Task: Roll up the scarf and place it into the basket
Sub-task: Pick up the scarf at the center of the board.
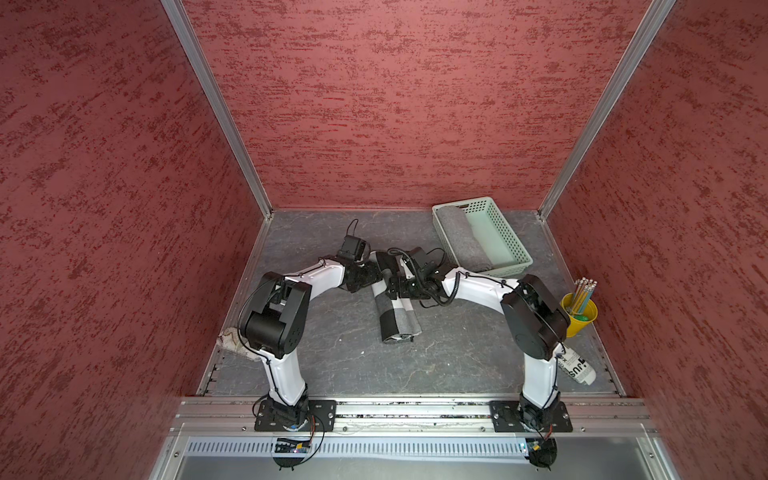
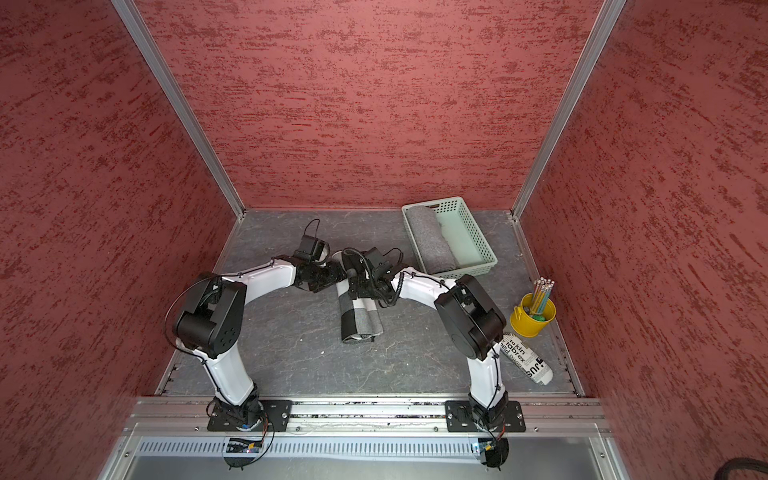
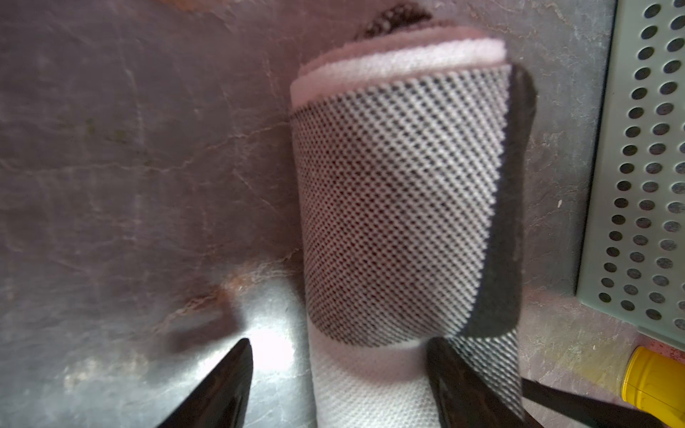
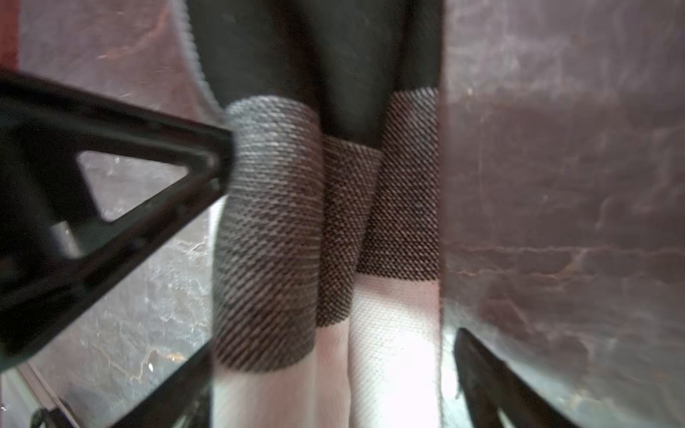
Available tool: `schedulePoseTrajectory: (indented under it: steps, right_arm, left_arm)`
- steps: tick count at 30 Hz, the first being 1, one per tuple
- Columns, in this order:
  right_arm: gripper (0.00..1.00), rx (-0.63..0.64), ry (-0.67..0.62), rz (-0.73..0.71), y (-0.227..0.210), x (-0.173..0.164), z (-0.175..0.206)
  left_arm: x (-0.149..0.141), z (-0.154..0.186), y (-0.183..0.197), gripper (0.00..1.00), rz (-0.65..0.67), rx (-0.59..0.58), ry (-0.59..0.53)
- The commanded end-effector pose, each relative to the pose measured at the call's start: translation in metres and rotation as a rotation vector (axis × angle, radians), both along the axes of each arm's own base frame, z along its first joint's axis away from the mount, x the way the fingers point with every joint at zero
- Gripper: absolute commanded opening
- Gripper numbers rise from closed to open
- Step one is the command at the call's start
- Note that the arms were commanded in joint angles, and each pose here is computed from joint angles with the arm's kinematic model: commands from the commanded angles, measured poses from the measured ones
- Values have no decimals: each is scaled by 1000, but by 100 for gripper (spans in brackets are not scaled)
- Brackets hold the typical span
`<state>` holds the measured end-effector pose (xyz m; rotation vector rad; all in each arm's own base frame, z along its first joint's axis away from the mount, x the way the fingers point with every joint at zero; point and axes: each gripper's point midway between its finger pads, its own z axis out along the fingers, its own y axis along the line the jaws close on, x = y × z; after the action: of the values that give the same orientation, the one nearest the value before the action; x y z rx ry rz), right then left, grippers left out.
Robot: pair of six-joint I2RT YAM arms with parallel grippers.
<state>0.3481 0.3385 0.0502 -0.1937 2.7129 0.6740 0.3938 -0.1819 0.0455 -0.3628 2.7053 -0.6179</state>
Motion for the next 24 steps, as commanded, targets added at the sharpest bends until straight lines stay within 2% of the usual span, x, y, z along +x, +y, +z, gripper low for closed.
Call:
schedulePoseTrajectory:
  steps: [1, 4, 10, 12, 14, 16, 17, 19, 21, 24]
  right_arm:
    - [98, -60, 31, -12, -4, -1, -21]
    - [95, -52, 72, -13, -4, -8, -36]
    - [70, 4, 168, 27, 13, -32, -63]
    - [57, 27, 200, 47, 24, -42, -72]
    - [48, 39, 227, 47, 29, -47, -82]
    - [33, 61, 249, 35, 31, -51, -90]
    - [20, 64, 255, 28, 31, -51, -94]
    - [2, 88, 258, 28, 32, -51, -96]
    - [0, 191, 246, 48, 40, -48, -87]
    - [0, 437, 193, 88, 47, -33, -45]
  left_arm:
    - [-5, -7, -3, 74, -23, 32, 25]
    - [-6, -7, -4, 74, -21, 31, 26]
    - [-6, 1, 0, 74, 10, 25, 2]
    - [-7, 5, 2, 74, 28, 13, -9]
    - [-9, 7, 7, 74, 47, 4, -17]
    - [-10, 9, 12, 74, 64, -1, -21]
    - [-11, 11, 15, 73, 72, -8, -25]
    - [-12, 15, 21, 74, 88, -16, -34]
    - [-12, 24, 28, 74, 102, -27, -56]
    - [-12, 45, 43, 75, 141, -41, -106]
